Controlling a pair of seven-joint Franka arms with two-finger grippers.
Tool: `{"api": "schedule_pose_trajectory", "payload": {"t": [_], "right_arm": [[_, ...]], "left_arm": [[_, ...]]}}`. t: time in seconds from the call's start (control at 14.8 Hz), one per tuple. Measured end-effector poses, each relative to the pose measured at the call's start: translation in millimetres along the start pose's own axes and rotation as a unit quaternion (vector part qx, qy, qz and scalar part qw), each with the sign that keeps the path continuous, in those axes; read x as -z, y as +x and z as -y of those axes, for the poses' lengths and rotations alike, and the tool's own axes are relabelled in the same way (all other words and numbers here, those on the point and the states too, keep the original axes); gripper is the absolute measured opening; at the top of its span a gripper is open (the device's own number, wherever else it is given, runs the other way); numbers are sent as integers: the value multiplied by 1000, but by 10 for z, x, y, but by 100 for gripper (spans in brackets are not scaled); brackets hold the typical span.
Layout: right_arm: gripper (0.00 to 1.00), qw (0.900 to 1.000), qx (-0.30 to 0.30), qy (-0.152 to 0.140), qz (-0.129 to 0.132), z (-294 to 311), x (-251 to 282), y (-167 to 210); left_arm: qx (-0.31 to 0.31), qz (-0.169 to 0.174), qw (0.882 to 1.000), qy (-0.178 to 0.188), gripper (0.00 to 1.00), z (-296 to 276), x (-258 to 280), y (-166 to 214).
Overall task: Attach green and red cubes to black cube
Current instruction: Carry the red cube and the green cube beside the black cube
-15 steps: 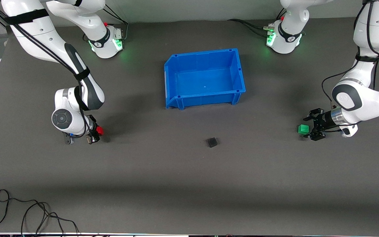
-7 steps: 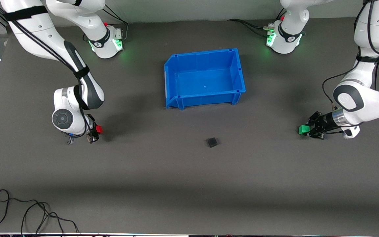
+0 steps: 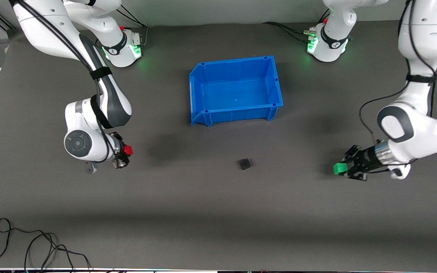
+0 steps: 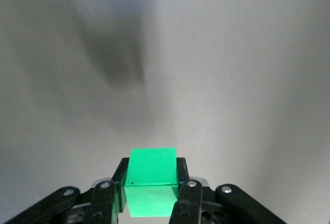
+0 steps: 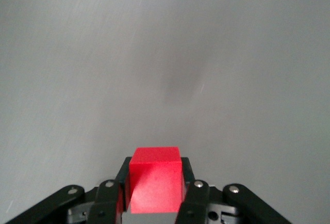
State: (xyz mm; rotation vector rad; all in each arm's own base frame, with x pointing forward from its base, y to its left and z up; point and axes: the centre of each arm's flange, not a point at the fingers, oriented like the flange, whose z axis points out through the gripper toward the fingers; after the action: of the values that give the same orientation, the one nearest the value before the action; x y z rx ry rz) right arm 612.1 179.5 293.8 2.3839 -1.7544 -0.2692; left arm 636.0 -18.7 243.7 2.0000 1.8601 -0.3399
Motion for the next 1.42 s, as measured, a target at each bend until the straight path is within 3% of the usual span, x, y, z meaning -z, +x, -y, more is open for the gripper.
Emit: {"api": "schedule_pose_trajectory", "payload": {"t": [0.14, 0.41, 0.54, 0.81, 1.29, 1.42], "right_arm": [[39, 999, -27, 16, 13, 210, 91, -528], [39, 998, -56, 39, 9, 544, -6, -1670], [39, 997, -66, 41, 5, 667, -229, -2104], [39, 996, -69, 48, 14, 899, -604, -2480], [39, 988, -46, 142, 48, 1024, -859, -3146], [39, 986, -44, 150, 50, 1065, -923, -3164]], "left_arm": [[24, 4, 1000, 11, 37, -114, -265, -320], [58, 4, 997, 43, 37, -83, -818, -917], [86, -1, 995, 43, 37, -42, -983, -1136], [135, -13, 990, 36, 37, 87, -1318, -1630], [170, -21, 985, 27, 37, 345, -1673, -2347], [165, -22, 986, 25, 37, 402, -1744, -2457]]}}
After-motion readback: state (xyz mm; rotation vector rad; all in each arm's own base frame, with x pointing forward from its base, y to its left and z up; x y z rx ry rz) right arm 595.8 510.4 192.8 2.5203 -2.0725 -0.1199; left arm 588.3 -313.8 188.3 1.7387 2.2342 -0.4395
